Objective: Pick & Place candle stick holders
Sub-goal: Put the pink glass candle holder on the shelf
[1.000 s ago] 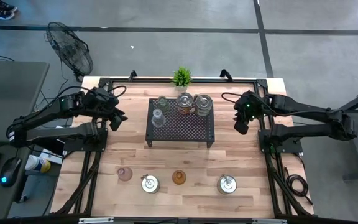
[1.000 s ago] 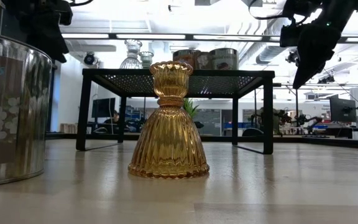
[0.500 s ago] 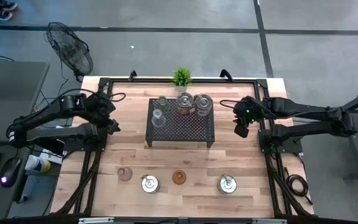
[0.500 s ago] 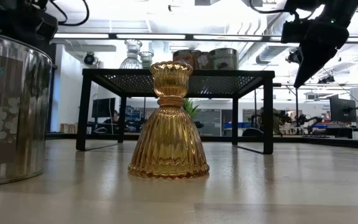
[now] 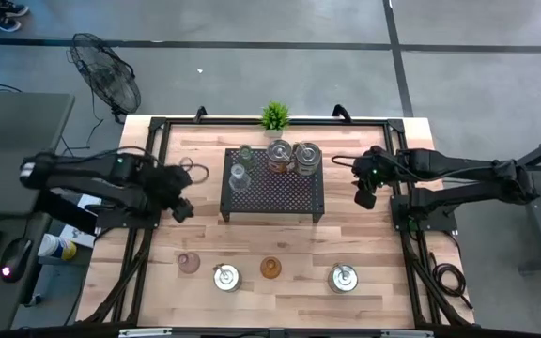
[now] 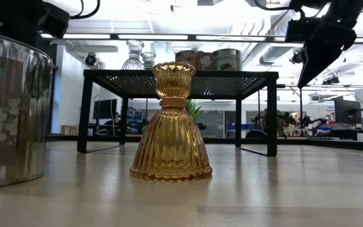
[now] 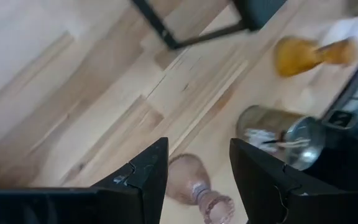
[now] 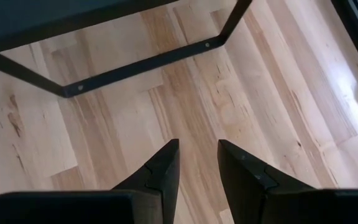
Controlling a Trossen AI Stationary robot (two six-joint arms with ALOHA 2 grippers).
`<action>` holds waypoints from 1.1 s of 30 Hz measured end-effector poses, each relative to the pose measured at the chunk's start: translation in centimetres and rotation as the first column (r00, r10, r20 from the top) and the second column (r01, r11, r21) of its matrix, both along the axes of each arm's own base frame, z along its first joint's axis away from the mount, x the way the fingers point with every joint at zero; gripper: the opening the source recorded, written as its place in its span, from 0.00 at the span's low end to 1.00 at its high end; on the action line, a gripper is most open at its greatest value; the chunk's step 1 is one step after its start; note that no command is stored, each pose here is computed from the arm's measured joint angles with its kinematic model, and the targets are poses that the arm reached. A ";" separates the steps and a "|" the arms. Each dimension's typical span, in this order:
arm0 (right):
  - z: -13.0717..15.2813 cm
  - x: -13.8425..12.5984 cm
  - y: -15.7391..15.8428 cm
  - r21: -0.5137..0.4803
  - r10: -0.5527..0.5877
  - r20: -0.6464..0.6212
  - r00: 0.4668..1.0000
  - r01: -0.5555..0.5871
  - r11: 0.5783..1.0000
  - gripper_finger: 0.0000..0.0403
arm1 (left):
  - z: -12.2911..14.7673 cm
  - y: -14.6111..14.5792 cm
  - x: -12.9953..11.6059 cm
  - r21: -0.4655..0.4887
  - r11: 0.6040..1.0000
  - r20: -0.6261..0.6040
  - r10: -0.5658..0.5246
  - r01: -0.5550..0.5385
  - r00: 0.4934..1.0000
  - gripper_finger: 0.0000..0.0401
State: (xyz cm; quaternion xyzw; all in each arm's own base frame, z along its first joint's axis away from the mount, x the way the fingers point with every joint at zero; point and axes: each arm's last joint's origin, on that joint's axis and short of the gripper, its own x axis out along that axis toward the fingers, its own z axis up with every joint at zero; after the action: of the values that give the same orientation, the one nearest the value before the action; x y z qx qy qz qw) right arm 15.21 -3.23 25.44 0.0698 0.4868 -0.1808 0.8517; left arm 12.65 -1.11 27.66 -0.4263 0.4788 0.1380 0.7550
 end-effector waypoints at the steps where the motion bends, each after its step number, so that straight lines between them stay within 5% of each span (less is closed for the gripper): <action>1: 0.0 0.0 0.1 -0.002 0.008 -0.001 1.000 -0.008 1.000 0.25 | -0.2 -0.4 0.3 0.002 1.000 -0.026 0.001 -0.001 1.000 0.42; 10: 0.0 0.1 0.4 -0.035 0.095 -0.020 0.995 -0.096 0.995 0.25 | -2.3 -5.0 2.1 -0.011 0.997 -0.224 0.070 -0.074 0.972 0.42; 19: 0.0 0.1 0.4 -0.060 0.146 -0.037 0.989 -0.148 0.987 0.25 | -2.6 -9.1 1.8 -0.048 0.976 -0.174 0.202 -0.213 0.964 0.42; 33: 0.0 0.1 0.4 -0.077 0.196 -0.051 0.979 -0.200 0.977 0.25 | -1.7 -12.9 1.4 0.039 0.933 -0.344 0.350 -0.359 0.872 0.42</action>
State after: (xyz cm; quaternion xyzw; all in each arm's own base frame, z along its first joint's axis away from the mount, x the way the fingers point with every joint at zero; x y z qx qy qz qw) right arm 15.30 -2.80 25.43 -0.0179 0.5019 -0.1163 0.8569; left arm 14.01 -13.97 26.00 -0.4854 0.5192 0.3403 0.6157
